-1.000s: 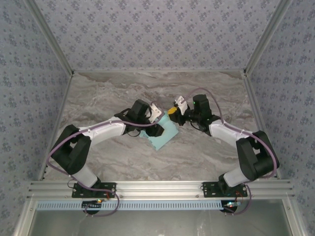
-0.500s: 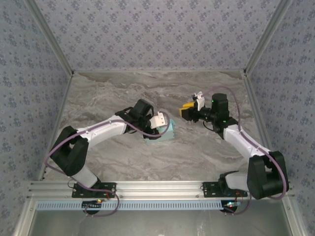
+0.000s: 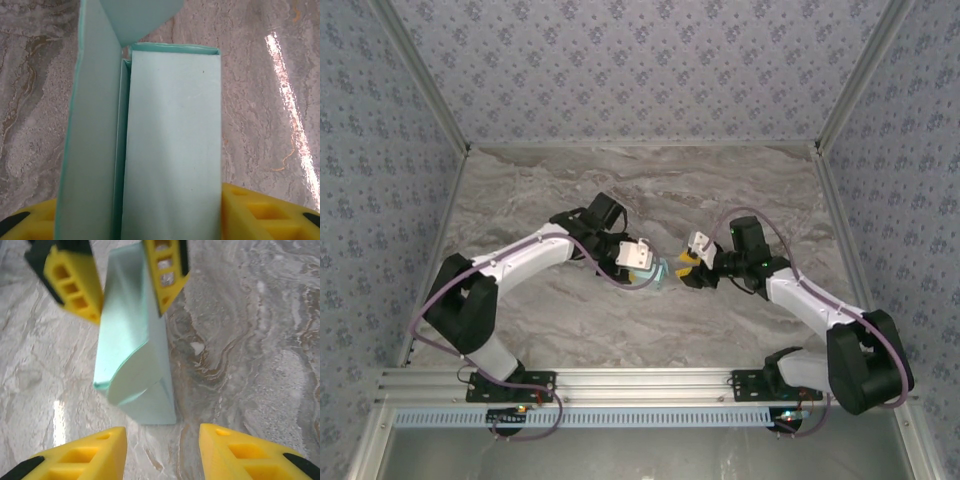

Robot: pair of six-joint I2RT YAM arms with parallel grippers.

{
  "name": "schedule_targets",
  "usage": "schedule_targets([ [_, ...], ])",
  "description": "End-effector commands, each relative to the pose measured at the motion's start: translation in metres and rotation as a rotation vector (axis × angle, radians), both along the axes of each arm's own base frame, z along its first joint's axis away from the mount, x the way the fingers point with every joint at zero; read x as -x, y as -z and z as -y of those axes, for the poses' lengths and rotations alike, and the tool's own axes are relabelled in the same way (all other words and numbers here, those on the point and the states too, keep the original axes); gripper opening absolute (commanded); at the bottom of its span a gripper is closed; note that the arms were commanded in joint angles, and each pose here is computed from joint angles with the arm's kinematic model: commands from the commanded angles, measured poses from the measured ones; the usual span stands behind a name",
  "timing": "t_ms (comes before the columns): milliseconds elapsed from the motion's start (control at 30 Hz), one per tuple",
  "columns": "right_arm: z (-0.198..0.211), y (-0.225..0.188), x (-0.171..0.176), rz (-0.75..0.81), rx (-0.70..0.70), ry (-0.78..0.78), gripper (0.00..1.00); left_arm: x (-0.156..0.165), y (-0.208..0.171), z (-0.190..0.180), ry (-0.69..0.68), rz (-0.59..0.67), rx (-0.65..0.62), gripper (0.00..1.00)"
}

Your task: Fold the paper box

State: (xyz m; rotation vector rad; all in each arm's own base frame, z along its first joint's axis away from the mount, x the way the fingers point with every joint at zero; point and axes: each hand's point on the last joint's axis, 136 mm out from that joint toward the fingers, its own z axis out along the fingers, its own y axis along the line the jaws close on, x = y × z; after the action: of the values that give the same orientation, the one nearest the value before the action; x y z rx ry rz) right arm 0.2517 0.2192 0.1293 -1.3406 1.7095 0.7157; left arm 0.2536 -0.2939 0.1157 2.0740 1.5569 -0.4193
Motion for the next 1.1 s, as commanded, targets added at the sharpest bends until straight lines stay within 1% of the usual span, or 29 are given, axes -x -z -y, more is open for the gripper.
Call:
schedule_targets([
  [0,-0.005,-0.004,-0.001,0.113,0.011,-0.119,0.44,0.010,-0.007,0.007,0.078,-0.063,0.048,0.52],
  [233,-0.021,-0.006,-0.013,0.103,0.016,-0.233,0.41,0.015,0.006,0.009,0.103,-0.121,0.035,0.52],
  [400,-0.028,0.002,0.005,0.000,0.108,-0.356,0.40,0.015,0.013,0.010,0.102,-0.132,0.017,0.52],
  [467,-0.031,0.003,0.009,-0.017,0.104,-0.382,0.40,0.014,0.015,0.010,0.102,-0.131,0.012,0.52],
  [567,-0.034,0.001,0.012,-0.014,0.064,-0.398,0.41,0.013,0.015,0.011,0.102,-0.132,0.011,0.52],
  [800,-0.032,-0.016,0.018,-0.047,-0.025,-0.432,0.46,0.011,0.016,0.009,0.096,-0.124,0.001,0.52],
  [967,-0.035,-0.014,0.013,-0.035,-0.019,-0.429,0.46,0.011,0.016,0.010,0.095,-0.132,0.006,0.52],
  [1067,-0.038,-0.011,0.007,-0.006,0.000,-0.411,0.44,0.012,0.018,0.010,0.092,-0.139,0.006,0.52],
])
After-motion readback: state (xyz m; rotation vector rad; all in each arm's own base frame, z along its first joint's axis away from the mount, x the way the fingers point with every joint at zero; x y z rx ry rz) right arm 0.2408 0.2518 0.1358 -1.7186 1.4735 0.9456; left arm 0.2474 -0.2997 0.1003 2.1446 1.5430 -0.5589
